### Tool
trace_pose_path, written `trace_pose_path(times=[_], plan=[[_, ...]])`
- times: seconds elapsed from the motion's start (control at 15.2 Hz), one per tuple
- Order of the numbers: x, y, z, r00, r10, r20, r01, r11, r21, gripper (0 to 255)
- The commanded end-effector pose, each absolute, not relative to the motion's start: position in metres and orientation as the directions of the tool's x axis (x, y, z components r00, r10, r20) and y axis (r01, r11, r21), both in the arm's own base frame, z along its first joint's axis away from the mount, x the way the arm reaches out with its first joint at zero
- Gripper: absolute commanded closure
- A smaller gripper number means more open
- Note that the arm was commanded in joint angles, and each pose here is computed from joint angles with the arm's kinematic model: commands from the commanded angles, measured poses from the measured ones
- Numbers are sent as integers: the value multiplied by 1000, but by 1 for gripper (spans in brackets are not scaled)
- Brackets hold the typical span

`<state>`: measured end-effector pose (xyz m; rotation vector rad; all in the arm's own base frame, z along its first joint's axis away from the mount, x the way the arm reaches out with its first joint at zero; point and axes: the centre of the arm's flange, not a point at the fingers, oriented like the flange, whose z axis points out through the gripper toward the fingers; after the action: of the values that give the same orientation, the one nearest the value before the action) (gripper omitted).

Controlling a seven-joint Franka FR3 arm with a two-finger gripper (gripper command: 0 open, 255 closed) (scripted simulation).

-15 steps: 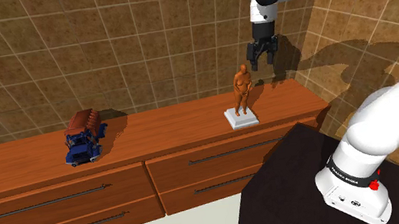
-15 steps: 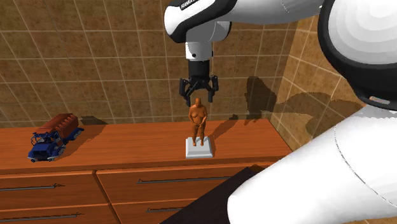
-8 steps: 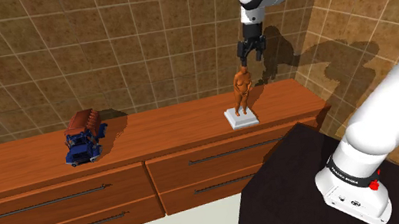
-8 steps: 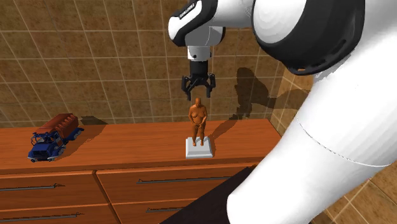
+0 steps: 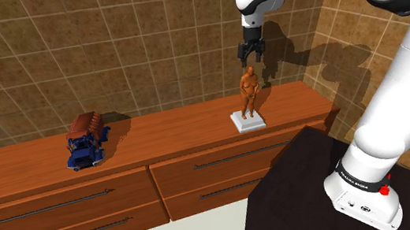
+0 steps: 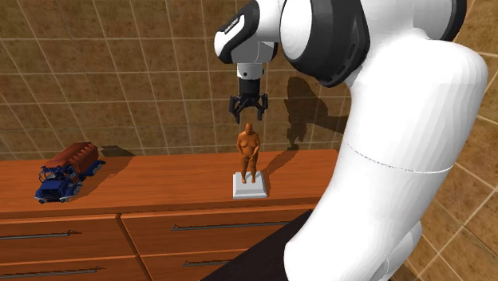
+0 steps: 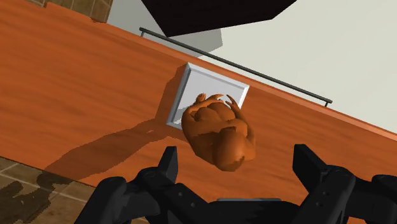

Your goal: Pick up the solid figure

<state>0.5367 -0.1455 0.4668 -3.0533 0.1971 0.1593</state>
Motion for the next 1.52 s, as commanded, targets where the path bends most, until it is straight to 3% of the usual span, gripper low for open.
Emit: trace_pose_path(times=[0.0, 0.33, 0.4, 0.99, 1.45], plan=[[538, -146, 457, 986, -124, -108, -132, -989, -71, 0], [538, -146, 438, 986, -124, -108, -132, -989, -71, 0], [538, -146, 438, 986, -124, -108, -132, -989, -71, 255], [538, -146, 438, 986, -124, -108, -132, -989, -71, 255], [538, -146, 475, 986, -124, -108, -132, -989, -71, 255]])
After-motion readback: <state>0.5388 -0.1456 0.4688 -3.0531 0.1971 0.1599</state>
